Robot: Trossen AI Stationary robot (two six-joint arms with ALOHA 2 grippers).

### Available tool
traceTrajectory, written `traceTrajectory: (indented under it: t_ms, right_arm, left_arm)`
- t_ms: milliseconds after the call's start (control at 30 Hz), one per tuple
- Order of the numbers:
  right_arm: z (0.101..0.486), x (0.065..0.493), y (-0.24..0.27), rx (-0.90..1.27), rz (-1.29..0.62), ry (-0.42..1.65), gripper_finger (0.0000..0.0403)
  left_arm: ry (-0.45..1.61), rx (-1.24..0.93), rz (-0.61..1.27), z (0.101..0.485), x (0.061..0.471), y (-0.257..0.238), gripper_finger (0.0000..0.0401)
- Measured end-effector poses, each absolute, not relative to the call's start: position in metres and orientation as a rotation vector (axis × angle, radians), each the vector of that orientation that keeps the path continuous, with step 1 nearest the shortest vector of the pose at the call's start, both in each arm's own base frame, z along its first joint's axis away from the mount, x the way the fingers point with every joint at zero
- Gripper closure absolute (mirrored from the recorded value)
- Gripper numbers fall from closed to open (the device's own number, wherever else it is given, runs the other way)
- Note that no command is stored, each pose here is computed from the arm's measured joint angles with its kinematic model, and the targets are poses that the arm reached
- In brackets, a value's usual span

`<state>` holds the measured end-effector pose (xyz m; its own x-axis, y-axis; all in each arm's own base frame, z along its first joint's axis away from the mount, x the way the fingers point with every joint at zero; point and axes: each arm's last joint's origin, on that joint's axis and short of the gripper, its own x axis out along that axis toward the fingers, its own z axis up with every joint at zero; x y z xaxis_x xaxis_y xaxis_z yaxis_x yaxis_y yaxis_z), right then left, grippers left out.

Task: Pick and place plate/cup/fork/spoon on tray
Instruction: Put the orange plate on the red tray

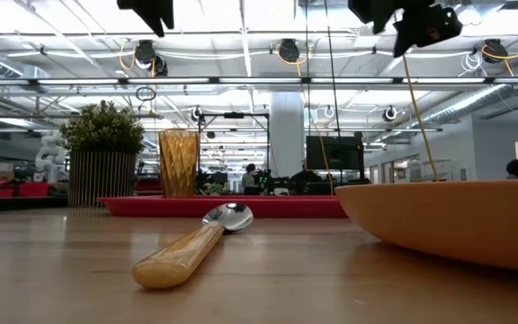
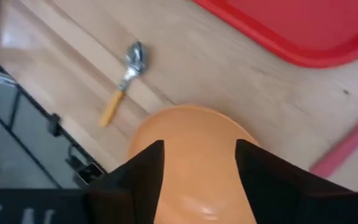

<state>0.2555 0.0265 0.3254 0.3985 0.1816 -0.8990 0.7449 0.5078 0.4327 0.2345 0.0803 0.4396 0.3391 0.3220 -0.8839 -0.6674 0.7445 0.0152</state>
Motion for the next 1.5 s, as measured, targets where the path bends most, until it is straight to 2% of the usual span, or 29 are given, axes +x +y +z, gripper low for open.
traceTrajectory:
  t_ms: [167,367,600,833,1100,1267,1367,1500]
  right_arm:
    - [0.319,0.25,0.043,0.936,-0.456,1.181,0.0191]
    - [0.29,0.236,0.064,0.884,-0.493,1.324,0.0181]
    - [0.236,0.22,0.078,1.008,-0.542,1.517,0.0181]
    - [0.195,0.209,0.086,1.046,-0.527,1.533,0.0181]
    - [0.173,0.199,0.085,0.974,-0.559,1.524,0.0181]
    - [0.158,0.195,0.086,1.007,-0.533,1.502,0.0181]
    - [0.153,0.193,0.087,1.023,-0.538,1.491,0.0191]
    - [0.15,0.191,0.086,1.021,-0.555,1.491,0.0231]
  left_arm:
    - [0.997,-0.41,0.595,0.449,0.224,0.064,0.0215]
    - [0.977,-0.448,0.476,0.456,0.217,0.041,0.0215]
    - [0.971,-0.439,0.415,0.459,0.216,0.019,0.0215]
    - [0.977,-0.418,0.388,0.458,0.217,0.009,0.0215]
    - [0.963,-0.428,0.423,0.458,0.217,0.005,0.0215]
    - [0.956,-0.439,0.441,0.458,0.217,0.005,0.0215]
    - [0.949,-0.436,0.459,0.459,0.217,0.006,0.0215]
    - [0.947,-0.433,0.465,0.459,0.217,0.006,0.0215]
